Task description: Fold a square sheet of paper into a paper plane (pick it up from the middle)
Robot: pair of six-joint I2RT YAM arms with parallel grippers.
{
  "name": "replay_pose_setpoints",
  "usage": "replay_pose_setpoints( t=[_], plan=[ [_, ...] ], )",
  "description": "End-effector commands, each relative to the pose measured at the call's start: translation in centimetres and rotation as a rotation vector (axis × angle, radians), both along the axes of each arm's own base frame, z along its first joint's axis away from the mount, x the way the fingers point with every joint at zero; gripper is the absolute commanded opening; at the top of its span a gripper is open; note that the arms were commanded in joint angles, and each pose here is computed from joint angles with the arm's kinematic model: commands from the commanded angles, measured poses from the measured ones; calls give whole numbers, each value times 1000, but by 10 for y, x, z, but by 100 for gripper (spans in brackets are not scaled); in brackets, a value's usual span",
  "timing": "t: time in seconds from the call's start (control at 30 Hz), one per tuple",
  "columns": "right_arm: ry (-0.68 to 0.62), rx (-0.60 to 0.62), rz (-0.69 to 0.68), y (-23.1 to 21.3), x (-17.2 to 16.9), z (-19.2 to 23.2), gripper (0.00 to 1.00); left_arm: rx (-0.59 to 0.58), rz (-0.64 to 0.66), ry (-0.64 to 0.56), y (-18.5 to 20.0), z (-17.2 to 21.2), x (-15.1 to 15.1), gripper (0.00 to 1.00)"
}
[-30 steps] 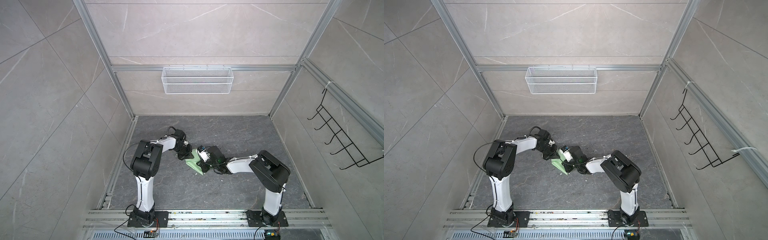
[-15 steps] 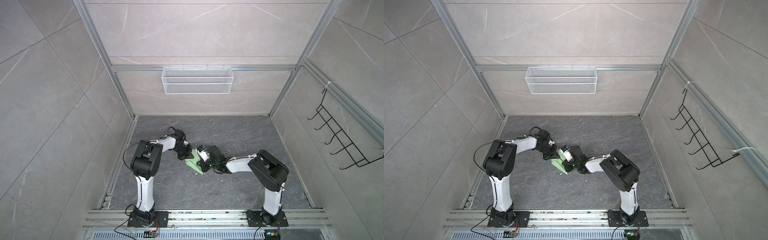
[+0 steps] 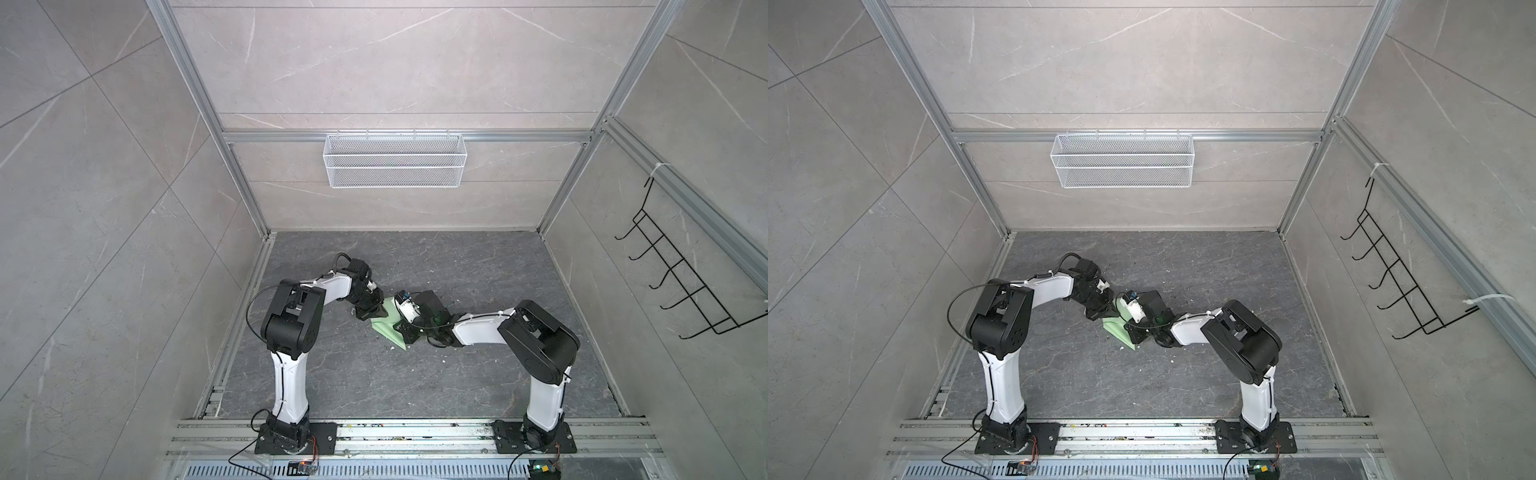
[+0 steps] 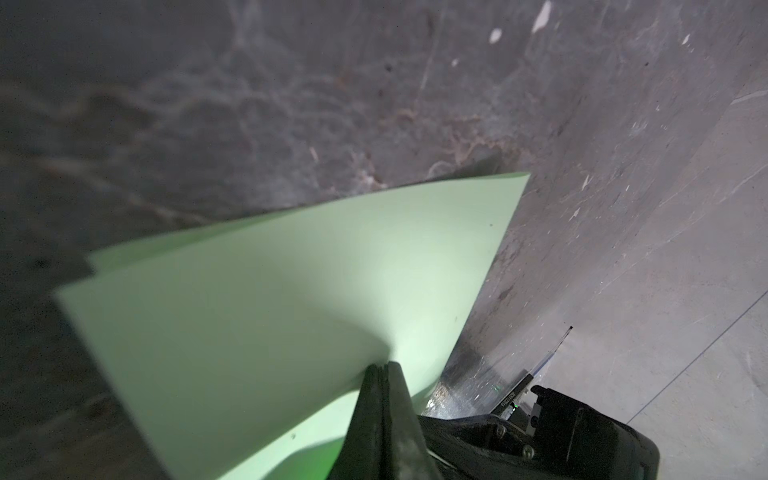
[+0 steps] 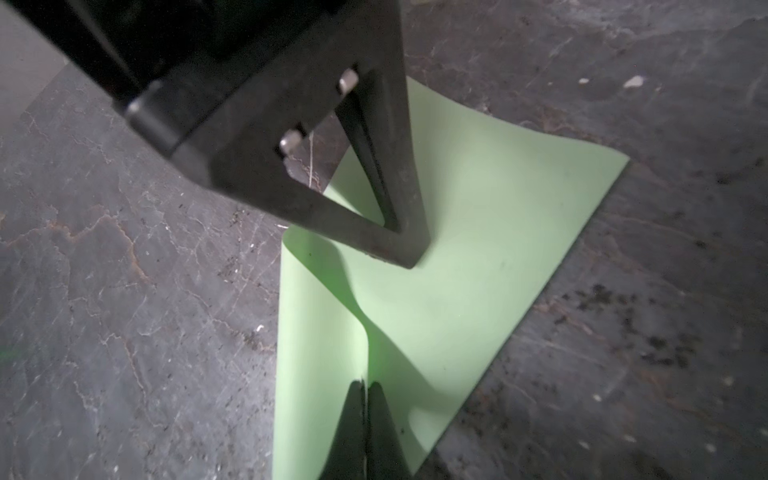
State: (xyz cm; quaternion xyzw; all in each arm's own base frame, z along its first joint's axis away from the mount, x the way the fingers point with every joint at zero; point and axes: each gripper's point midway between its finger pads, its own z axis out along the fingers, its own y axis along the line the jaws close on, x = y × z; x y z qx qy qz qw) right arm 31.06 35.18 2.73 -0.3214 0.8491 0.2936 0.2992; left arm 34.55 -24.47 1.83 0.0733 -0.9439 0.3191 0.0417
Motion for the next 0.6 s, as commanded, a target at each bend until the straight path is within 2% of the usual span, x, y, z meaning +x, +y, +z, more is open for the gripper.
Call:
replay_pose_setpoints(
  t=[0.0, 0.57],
  plan=[
    [24, 2, -4, -4, -6, 5, 4, 94, -11, 77, 11, -35, -17, 0],
    [31, -48, -19, -7, 0, -8, 4, 91, -12, 76, 10, -34, -17, 0]
  ],
)
